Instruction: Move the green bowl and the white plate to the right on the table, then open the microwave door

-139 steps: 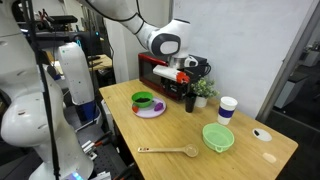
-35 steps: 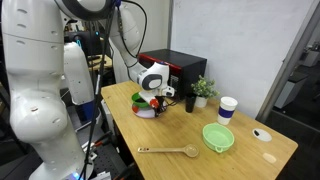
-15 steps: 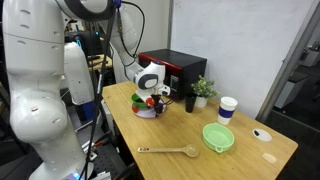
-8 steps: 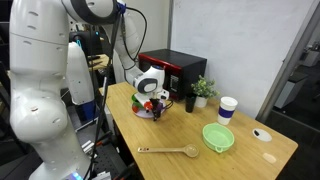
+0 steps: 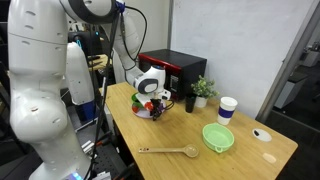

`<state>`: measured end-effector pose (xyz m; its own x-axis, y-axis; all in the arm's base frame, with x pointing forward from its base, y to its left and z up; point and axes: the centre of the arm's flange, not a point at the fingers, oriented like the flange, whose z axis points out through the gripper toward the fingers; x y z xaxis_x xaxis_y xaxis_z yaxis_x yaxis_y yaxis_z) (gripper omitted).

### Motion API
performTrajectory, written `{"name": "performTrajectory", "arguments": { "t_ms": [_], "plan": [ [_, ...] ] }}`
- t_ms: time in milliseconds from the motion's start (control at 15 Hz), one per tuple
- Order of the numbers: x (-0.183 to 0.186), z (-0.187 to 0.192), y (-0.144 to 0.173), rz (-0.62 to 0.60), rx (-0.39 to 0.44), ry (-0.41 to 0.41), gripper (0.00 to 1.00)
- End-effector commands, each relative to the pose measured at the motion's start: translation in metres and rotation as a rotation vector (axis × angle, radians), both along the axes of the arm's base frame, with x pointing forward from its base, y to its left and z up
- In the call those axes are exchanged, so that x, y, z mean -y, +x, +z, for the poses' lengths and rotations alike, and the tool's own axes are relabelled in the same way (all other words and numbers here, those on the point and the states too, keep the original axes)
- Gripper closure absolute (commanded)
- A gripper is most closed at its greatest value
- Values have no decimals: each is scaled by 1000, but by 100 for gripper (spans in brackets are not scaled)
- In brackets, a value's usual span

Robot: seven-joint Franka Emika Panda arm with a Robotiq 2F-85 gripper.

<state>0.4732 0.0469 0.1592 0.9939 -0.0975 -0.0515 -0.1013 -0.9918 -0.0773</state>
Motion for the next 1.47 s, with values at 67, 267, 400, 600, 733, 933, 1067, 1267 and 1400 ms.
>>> {"name": "performTrajectory", "arguments": {
  "t_ms": [67,267,400,600,733,933,1067,1267,1400],
  "plan": [
    [0,0,-3,-1,35,-23,95],
    [3,5,-1,-4,63,-29,100],
    [10,6,0,8,65,-29,99],
    [26,7,1,17,57,-27,100],
    [40,3,1,20,51,-32,99],
    [70,-2,2,40,35,-19,99],
    [95,-4,3,79,30,-5,99],
    [135,-6,4,124,29,4,99],
    [158,-8,4,136,33,3,99]
  ]
}}
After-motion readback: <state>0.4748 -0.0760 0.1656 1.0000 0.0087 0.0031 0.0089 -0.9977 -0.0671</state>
